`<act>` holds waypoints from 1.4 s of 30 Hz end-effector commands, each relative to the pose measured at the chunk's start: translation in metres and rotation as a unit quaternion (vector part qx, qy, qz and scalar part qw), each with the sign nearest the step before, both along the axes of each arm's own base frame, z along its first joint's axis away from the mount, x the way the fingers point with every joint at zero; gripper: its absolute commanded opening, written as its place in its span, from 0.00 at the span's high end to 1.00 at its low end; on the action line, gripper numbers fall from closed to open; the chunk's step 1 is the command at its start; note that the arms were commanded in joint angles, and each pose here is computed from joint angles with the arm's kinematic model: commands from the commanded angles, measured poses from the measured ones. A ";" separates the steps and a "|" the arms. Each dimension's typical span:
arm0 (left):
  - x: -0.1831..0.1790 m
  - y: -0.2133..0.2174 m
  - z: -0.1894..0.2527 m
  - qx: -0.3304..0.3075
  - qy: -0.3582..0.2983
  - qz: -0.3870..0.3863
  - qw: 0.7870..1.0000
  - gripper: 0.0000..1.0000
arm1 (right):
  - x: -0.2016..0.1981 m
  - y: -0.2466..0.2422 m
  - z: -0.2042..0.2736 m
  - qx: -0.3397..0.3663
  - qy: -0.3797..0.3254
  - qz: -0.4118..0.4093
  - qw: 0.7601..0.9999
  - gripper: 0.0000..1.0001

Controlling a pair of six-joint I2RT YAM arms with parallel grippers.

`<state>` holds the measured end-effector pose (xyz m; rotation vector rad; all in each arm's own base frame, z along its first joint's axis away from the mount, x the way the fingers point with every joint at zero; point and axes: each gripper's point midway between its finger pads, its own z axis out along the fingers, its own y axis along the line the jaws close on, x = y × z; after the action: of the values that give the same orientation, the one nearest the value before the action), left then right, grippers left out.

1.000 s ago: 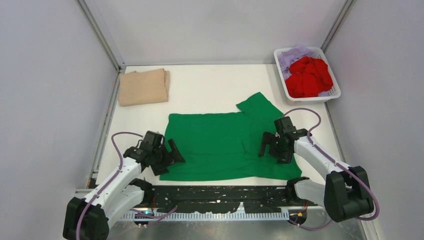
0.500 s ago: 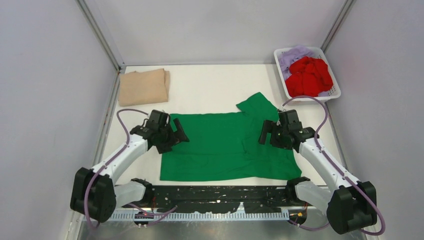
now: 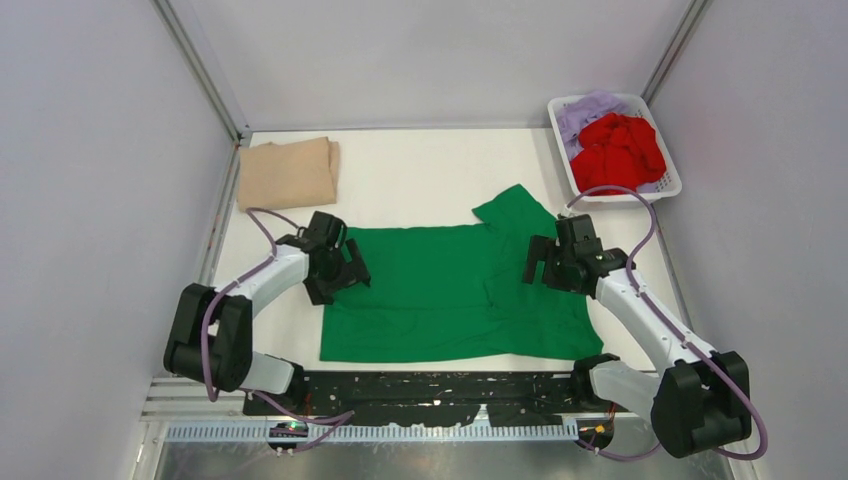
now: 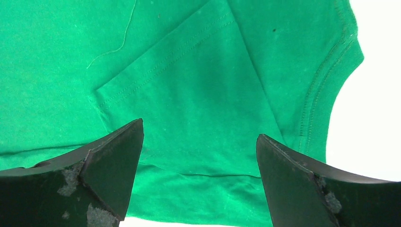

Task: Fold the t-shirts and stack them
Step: Grab the side of the flattened tshirt furthest away from the robot with both arms

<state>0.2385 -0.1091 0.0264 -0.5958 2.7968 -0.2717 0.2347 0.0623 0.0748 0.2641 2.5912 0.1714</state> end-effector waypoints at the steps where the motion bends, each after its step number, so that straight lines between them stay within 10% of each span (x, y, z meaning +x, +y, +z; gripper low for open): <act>1: 0.029 0.014 0.025 0.030 -0.048 0.011 0.998 0.00 | 0.027 -0.005 0.026 -0.013 -0.053 -0.008 0.998 0.05; 10: 0.105 0.016 0.080 0.045 -0.127 0.001 0.991 0.00 | 0.065 0.007 0.058 0.006 -0.128 0.005 0.992 0.04; 21: 0.191 0.014 0.039 0.008 -0.071 -0.015 0.997 0.03 | 0.091 0.014 0.067 0.010 -0.158 0.014 0.987 0.05; 42: 0.179 0.007 0.006 0.019 -0.007 0.005 1.000 0.53 | 0.096 0.011 0.051 -0.002 -0.137 0.011 0.991 0.05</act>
<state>0.4215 -0.1024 0.0264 -0.5925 2.7636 -0.2945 0.3106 0.0734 0.1083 0.2042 2.3948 0.1994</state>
